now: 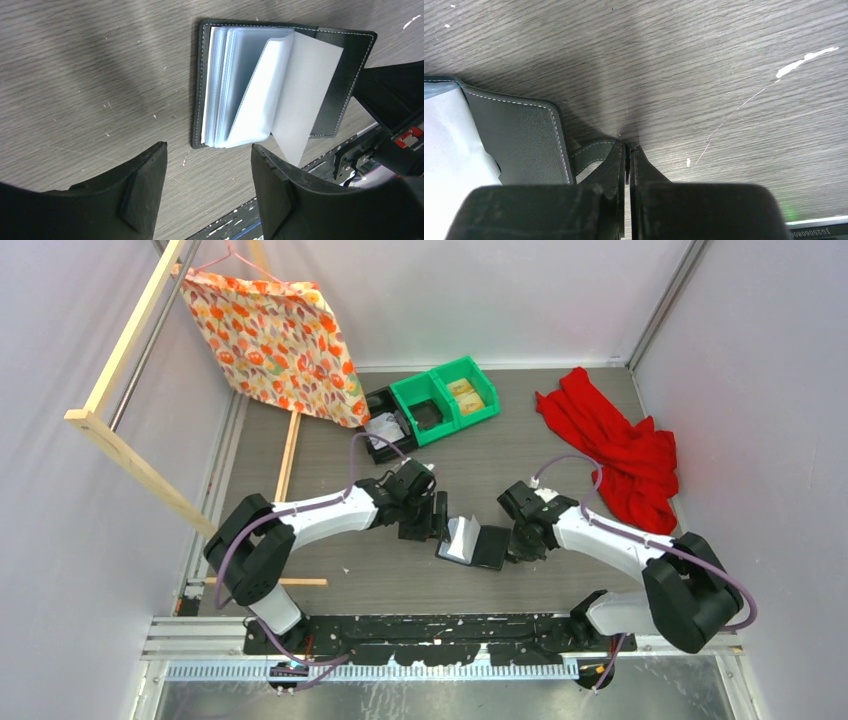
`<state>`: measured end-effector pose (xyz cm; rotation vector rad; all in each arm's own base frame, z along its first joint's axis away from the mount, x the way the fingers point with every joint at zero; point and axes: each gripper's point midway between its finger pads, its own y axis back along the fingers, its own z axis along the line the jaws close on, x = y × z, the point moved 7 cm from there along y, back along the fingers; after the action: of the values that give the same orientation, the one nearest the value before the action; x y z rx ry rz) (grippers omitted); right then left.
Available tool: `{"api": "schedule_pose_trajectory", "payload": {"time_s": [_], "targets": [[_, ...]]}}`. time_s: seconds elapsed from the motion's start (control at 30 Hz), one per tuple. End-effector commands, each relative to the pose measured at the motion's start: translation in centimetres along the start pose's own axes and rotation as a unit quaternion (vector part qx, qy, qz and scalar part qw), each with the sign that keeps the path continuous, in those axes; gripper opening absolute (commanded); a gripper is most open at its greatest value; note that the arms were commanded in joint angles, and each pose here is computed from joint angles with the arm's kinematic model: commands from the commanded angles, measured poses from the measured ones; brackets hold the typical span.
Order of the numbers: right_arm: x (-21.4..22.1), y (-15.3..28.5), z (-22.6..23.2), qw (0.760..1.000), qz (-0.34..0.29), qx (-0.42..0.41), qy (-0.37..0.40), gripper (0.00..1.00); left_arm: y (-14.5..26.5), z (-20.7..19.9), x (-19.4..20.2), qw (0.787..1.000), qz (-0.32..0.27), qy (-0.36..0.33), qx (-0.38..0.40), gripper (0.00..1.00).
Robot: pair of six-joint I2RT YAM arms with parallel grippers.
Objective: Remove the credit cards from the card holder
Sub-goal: Open the card holder at the center of the board.
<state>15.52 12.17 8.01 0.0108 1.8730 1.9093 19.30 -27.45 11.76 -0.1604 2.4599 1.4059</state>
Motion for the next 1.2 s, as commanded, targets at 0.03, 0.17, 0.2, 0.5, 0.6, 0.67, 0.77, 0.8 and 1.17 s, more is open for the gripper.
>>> {"api": "schedule_pose_trajectory", "payload": {"time_s": [0.03,0.17,0.2,0.5,0.6,0.67,0.77,0.8,1.17], "targets": [[-0.5,-1.0,0.0,0.999,-0.012,0.030,-0.010,0.01,0.2,-1.4,-1.7,1.000,-0.019,-0.004,0.019,0.63],[-0.5,-1.2,0.2,0.999,-0.010,0.026,-0.014,0.01,0.6,-2.0,-2.0,0.999,-0.025,-0.016,0.029,0.61],[-0.4,-1.3,0.2,0.999,-0.010,0.027,-0.014,0.01,0.8,-2.3,-2.1,0.999,-0.029,-0.020,0.036,0.61],[-0.2,-1.7,0.5,1.000,-0.001,0.016,-0.019,0.01,0.5,-4.3,-2.5,0.994,-0.025,-0.032,0.102,0.55],[-0.2,-1.7,0.6,1.000,0.000,0.012,-0.017,0.01,0.0,-4.3,-2.6,0.994,-0.027,-0.023,0.102,0.55],[-0.3,-1.6,0.6,1.000,-0.001,0.011,-0.017,0.01,-0.4,-4.5,-2.7,0.994,-0.026,-0.022,0.108,0.55],[-0.3,-1.5,0.6,1.000,-0.002,0.009,-0.018,0.01,-1.3,-4.8,-2.9,0.992,-0.018,-0.018,0.123,0.55],[-0.3,-1.5,0.6,1.000,-0.003,0.009,-0.018,0.01,-1.6,-4.9,-3.0,0.992,-0.016,-0.017,0.126,0.54],[-0.3,-1.3,0.6,1.000,-0.006,0.002,-0.021,0.01,-2.6,-6.9,-3.0,0.974,-0.004,0.006,0.226,0.47]]}}
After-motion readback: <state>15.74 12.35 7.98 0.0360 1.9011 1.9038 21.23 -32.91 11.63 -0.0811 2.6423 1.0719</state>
